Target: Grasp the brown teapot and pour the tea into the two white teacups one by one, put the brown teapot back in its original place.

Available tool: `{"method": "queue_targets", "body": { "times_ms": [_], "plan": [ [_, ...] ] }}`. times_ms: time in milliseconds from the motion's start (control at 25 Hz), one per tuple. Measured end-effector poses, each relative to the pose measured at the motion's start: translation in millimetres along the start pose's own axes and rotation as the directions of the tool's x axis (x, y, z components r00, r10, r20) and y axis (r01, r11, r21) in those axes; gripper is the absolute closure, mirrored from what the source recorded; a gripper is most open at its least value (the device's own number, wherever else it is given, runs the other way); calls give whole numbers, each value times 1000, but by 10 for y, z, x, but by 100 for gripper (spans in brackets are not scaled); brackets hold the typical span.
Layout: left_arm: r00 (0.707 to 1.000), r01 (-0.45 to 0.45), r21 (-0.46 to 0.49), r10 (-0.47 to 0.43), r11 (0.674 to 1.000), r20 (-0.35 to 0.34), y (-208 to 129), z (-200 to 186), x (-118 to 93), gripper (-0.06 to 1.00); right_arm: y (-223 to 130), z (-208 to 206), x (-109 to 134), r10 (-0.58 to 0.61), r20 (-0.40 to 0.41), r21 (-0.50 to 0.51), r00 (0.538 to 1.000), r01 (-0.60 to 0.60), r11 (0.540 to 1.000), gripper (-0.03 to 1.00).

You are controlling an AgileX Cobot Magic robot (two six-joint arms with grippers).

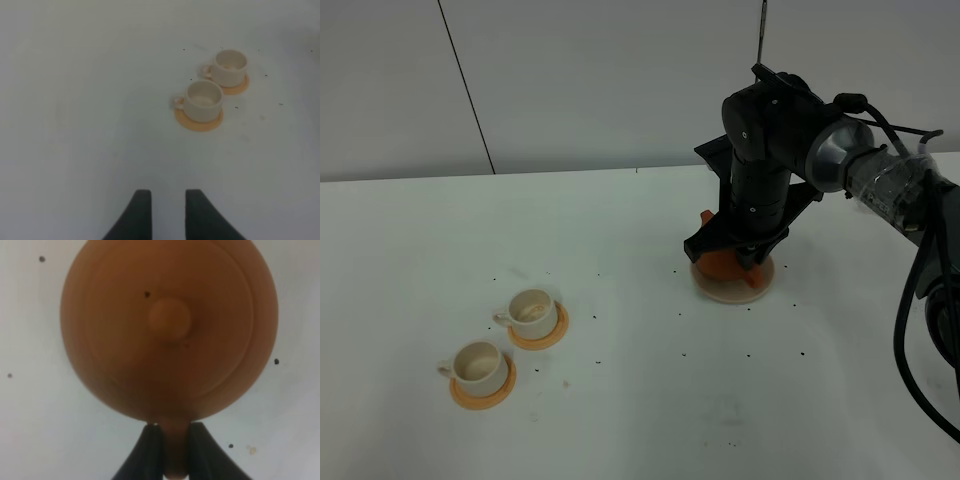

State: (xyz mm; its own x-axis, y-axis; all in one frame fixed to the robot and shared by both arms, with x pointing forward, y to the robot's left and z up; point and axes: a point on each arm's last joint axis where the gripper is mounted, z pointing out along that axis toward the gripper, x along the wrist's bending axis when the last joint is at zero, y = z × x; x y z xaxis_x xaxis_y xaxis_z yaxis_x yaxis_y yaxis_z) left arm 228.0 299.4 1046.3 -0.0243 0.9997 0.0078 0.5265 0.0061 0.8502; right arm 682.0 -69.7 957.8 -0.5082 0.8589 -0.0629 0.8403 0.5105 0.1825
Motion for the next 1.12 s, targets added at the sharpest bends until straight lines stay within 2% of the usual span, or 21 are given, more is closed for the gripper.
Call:
{"method": "queue_targets", "body": {
  "times_ms": [680,1120],
  "plan": [
    [1000,0,0,0,1000,0,0,0,0,70,10,-91,-10,-7,6,-18,1000,7,1000,87],
    [1000,0,0,0,1000,0,0,0,0,70,12,-503,-7,-92,15,-98,996,93,991,87]
  ]
}}
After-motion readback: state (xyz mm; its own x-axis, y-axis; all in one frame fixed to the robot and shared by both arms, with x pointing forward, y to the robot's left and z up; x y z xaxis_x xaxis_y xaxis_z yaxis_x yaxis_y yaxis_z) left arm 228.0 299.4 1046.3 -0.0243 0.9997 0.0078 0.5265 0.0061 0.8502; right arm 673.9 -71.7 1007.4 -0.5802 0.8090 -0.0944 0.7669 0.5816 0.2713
